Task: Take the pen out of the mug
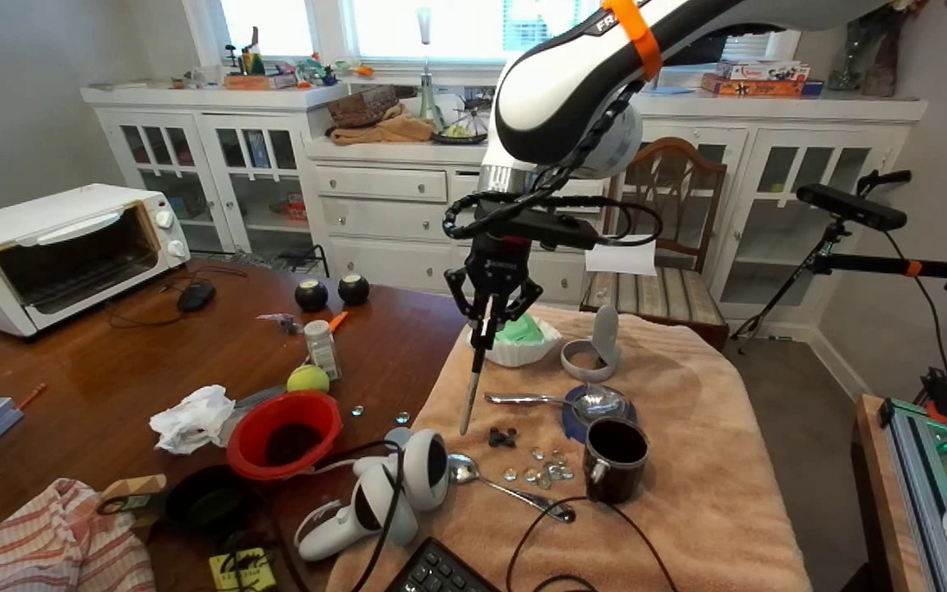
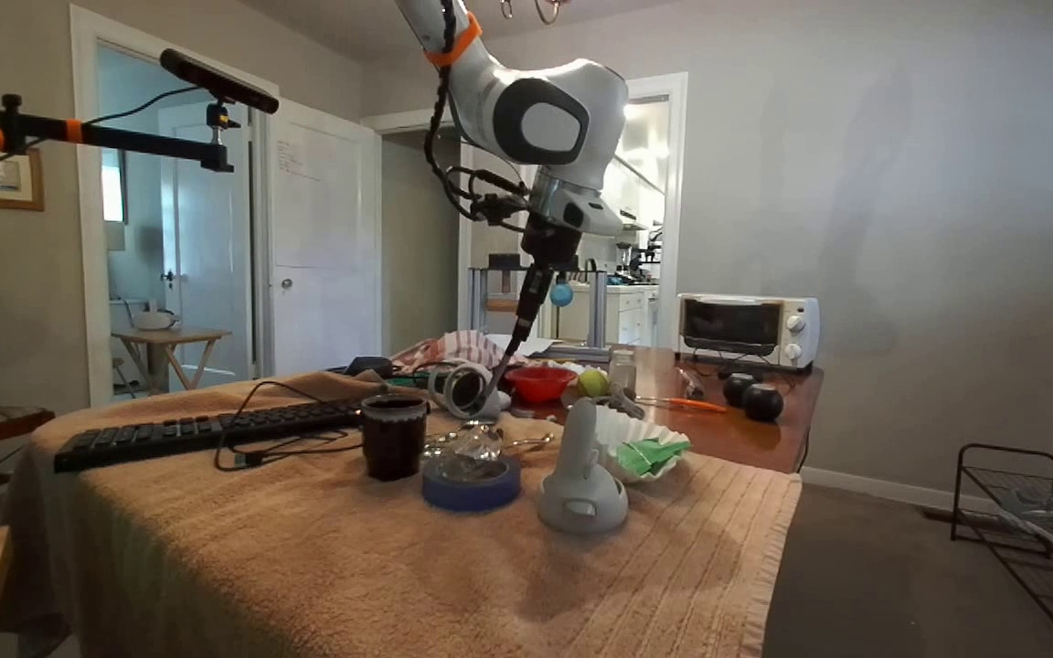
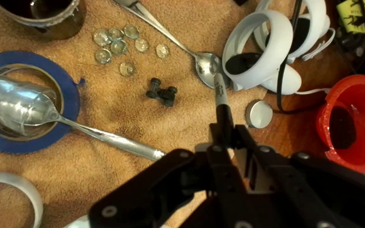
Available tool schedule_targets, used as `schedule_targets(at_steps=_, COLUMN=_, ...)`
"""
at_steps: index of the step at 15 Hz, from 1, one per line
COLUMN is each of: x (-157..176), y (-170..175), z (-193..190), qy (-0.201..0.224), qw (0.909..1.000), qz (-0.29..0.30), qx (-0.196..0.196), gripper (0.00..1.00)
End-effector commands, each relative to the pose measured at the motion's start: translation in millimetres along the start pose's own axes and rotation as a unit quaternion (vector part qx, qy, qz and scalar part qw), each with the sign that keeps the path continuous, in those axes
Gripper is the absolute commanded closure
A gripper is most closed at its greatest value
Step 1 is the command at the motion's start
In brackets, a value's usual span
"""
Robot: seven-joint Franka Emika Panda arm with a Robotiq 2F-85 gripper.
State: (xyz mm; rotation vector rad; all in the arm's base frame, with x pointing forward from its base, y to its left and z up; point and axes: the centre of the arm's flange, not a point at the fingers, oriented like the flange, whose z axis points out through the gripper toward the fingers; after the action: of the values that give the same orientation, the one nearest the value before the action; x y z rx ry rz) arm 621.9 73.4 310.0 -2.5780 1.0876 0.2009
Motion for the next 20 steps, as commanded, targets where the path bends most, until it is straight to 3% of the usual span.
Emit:
schedule_targets(at_steps=1, x=7, y=3, z=17, qy=0.011, qw=0.9989, qz=0.042, qx=0.018, gripper=0.96)
schedule_targets(at_steps=7, x=17, y=2, z=34, qy=0.037, qw=0.9979, qz=0.053, qx=0.005, gripper=0.96)
schedule_targets(at_steps=13, x=22, y=0, z=47, qy=0.120, qw=0.9893, qz=0.067, qx=-0.049, gripper=0.96)
schedule_targets(at_steps=14, x=23, y=-1, z=48, qy=0.134, qw=0.9869, qz=0.070, qx=-0.058, gripper=0.60)
schedule_targets(at_steps=16, x=23, y=-1, z=50, qy=0.154, qw=0.9821, qz=0.078, qx=-0.076, gripper=0.53)
schedule_targets(at_steps=20, x=11, y=-2, z=43, qy=0.193, qw=0.9743, qz=0.059, qx=-0.099, gripper=0.23)
